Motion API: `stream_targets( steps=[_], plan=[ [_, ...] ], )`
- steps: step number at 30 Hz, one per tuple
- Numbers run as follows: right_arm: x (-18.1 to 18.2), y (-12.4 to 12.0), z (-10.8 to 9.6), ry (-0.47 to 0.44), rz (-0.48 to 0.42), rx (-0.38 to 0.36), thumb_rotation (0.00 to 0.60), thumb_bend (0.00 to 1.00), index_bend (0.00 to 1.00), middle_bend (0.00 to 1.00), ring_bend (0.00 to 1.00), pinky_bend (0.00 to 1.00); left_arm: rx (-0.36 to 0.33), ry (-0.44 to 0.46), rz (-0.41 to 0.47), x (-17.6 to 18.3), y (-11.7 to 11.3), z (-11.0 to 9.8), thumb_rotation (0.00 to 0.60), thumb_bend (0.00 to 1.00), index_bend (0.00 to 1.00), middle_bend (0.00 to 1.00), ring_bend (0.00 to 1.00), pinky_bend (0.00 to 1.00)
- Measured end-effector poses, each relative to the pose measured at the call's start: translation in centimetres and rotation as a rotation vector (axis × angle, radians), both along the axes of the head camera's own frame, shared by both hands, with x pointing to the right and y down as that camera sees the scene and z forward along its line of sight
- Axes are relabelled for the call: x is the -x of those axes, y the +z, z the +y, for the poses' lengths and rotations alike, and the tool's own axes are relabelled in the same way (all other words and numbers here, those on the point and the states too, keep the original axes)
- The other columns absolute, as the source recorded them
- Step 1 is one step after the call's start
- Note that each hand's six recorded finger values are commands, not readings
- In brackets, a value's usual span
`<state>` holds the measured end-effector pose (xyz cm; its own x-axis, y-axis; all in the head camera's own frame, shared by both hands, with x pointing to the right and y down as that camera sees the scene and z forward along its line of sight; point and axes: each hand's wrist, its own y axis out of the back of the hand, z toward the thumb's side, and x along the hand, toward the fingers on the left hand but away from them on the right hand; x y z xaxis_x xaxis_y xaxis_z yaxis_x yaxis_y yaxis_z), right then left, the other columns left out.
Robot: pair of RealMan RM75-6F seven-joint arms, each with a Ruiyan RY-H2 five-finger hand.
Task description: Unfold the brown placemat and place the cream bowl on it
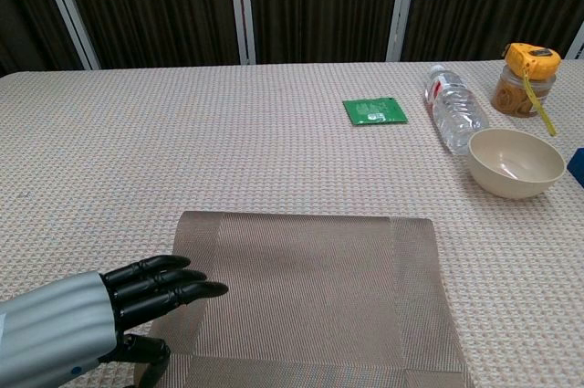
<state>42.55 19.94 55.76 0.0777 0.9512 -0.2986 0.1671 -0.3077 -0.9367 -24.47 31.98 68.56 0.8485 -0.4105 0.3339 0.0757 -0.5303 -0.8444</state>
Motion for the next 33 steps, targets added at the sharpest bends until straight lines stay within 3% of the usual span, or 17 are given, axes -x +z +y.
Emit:
stream_targets(
  steps=[8, 20, 27, 33],
  plan=[
    [-0.1, -0.1, -0.1, 0.005, 0.0, -0.003, 0.6, 0.0, 0.0, 0.0, 0.0, 0.0, 0.01, -0.042, 0.017, -0.8, -0.5, -1.3, 0.6, 0.51, 0.66, 0.0, 0.0, 0.0],
    [-0.3, -0.1, -0.2, 0.015, 0.004, -0.006, 0.6, 0.0, 0.0, 0.0, 0.0, 0.0, 0.048, -0.173, 0.125, -2.9, -3.2, -5.1, 0.6, 0.51, 0.69, 0.0, 0.0, 0.0],
    [-0.5, -0.1, -0.3, 0.021, 0.008, -0.005, 0.6, 0.0, 0.0, 0.0, 0.0, 0.0, 0.09, -0.26, 0.165, -4.3, -5.5, -8.5, 0.6, 0.5, 0.7, 0.0, 0.0, 0.0],
    [-0.6, 0.0, -0.4, 0.025, 0.011, -0.003, 0.6, 0.0, 0.0, 0.0, 0.0, 0.0, 0.112, -0.335, 0.148, -4.7, -6.7, -12.1, 0.6, 0.5, 0.7, 0.0, 0.0, 0.0]
  ],
)
